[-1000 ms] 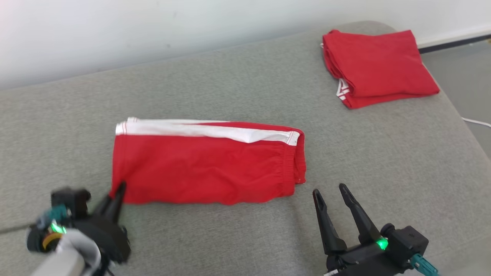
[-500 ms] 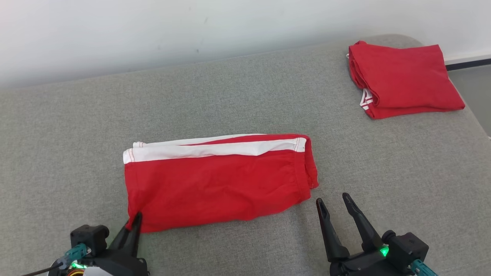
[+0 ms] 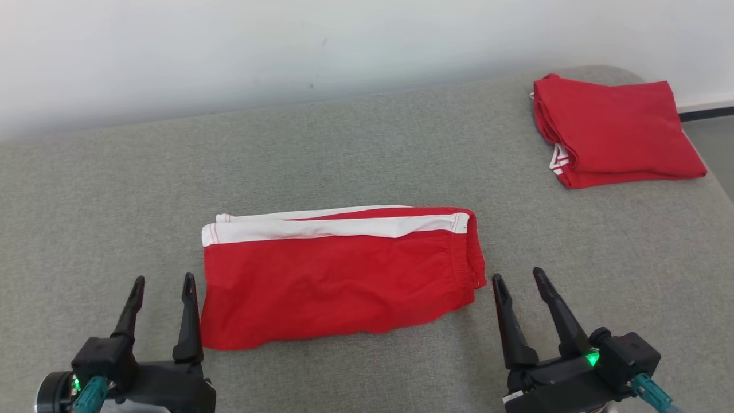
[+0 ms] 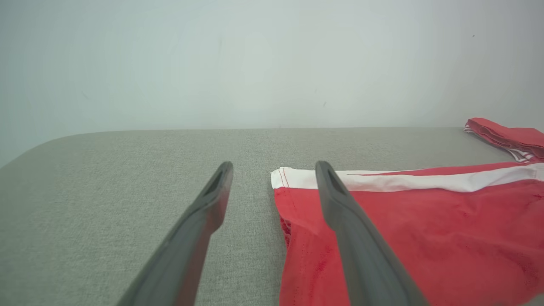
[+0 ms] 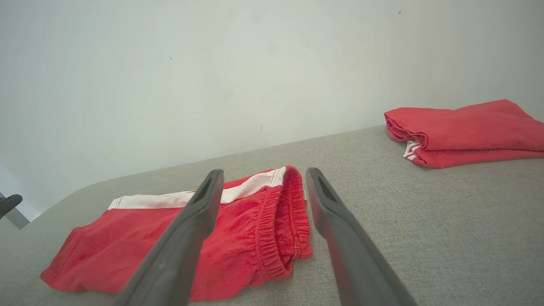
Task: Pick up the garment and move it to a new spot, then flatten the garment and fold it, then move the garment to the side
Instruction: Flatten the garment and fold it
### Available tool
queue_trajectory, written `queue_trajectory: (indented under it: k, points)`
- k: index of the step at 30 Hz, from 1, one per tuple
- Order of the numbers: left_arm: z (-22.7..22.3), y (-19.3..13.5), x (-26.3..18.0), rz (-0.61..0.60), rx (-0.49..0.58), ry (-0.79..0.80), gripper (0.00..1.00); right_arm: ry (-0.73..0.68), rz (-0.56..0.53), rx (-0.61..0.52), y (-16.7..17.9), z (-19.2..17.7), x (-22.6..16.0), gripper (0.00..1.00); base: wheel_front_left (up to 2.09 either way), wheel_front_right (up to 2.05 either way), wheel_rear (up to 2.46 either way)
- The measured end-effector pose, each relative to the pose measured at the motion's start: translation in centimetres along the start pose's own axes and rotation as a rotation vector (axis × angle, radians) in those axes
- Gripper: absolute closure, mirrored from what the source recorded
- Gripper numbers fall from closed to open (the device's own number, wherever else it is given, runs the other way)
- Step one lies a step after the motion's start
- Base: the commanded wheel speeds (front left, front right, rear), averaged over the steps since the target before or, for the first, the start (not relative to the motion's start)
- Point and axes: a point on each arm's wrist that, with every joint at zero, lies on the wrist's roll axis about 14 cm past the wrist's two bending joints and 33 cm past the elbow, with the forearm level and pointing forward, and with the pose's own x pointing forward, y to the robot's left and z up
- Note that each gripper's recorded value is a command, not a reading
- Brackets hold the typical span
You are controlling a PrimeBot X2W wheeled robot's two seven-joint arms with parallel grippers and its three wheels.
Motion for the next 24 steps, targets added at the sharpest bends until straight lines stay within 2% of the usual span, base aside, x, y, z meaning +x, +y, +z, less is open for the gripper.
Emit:
queue_trajectory:
  k: [4, 7, 11, 16, 24]
  points:
    - [1.1, 0.8, -0.9, 0.038, 0.031, -0.049, 0.00, -0.012, -0.008, -0.002, -0.2, 0.3, 0.2, 0.00, 0.00, 0.00, 0.00]
    - [1.6, 1.2, -2.2, 0.058, 0.093, -0.073, 0.00, -0.021, -0.014, 0.001, -0.3, 0.6, 0.2, 0.00, 0.00, 0.00, 0.00]
    - [1.5, 2.0, -3.9, 0.093, 0.110, -0.073, 0.00, -0.011, -0.024, 0.002, -0.5, 0.2, 0.0, 0.00, 0.00, 0.00, 0.00]
    - [0.9, 3.0, -5.5, 0.150, 0.098, -0.061, 0.00, 0.020, -0.033, 0.002, -0.6, -0.8, -0.3, 0.00, 0.00, 0.00, 0.00]
    - [-0.8, 3.2, -6.9, 0.164, 0.085, -0.011, 0.00, 0.067, -0.045, -0.009, -0.8, -2.3, -0.7, 0.00, 0.00, 0.00, 0.00]
